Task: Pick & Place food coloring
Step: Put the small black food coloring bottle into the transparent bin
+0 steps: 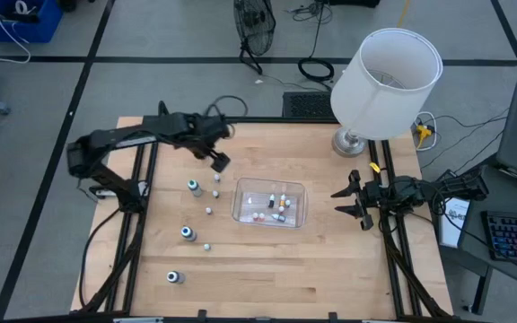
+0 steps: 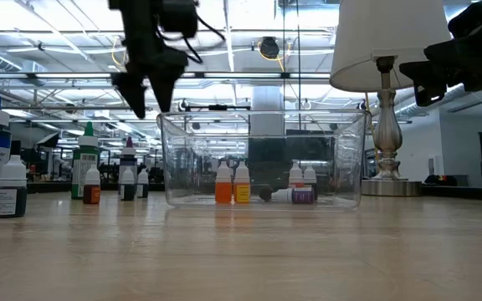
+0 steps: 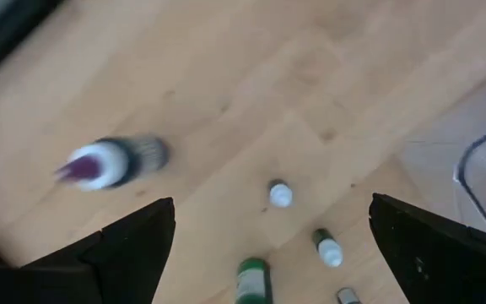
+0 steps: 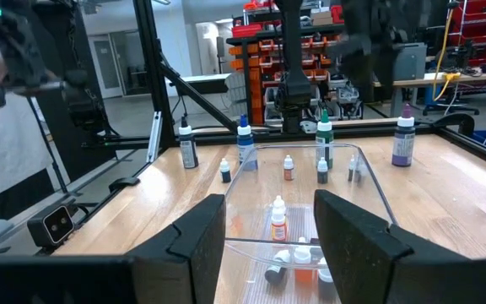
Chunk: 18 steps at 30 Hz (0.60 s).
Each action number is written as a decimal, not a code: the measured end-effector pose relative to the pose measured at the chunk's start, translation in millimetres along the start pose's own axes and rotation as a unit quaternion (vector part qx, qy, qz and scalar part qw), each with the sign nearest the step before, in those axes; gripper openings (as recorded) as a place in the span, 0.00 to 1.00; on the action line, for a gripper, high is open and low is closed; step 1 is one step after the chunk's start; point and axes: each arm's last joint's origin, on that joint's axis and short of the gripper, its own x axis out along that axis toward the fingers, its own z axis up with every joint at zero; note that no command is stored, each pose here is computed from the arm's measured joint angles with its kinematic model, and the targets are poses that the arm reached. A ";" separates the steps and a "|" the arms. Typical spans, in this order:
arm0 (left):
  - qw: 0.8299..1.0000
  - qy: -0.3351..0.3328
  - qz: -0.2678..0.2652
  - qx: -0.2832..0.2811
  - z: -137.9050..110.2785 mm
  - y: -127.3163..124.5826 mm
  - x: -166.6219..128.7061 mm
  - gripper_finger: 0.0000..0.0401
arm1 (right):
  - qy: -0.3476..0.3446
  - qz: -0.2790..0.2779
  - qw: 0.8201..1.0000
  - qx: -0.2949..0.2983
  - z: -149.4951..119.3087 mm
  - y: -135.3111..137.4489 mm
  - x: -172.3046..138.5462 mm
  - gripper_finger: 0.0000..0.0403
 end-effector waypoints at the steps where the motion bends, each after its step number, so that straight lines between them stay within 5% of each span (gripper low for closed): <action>1: 1.000 0.010 -0.001 0.006 2.8 -2.5 8.3 0.97 | 0.000 0.000 1.000 0.000 0.0 0.0 0.0 0.42; 18: 0.993 0.108 0.026 0.036 -7.4 -42.2 77.1 0.97 | 0.000 0.000 1.000 0.000 0.0 0.0 0.0 0.42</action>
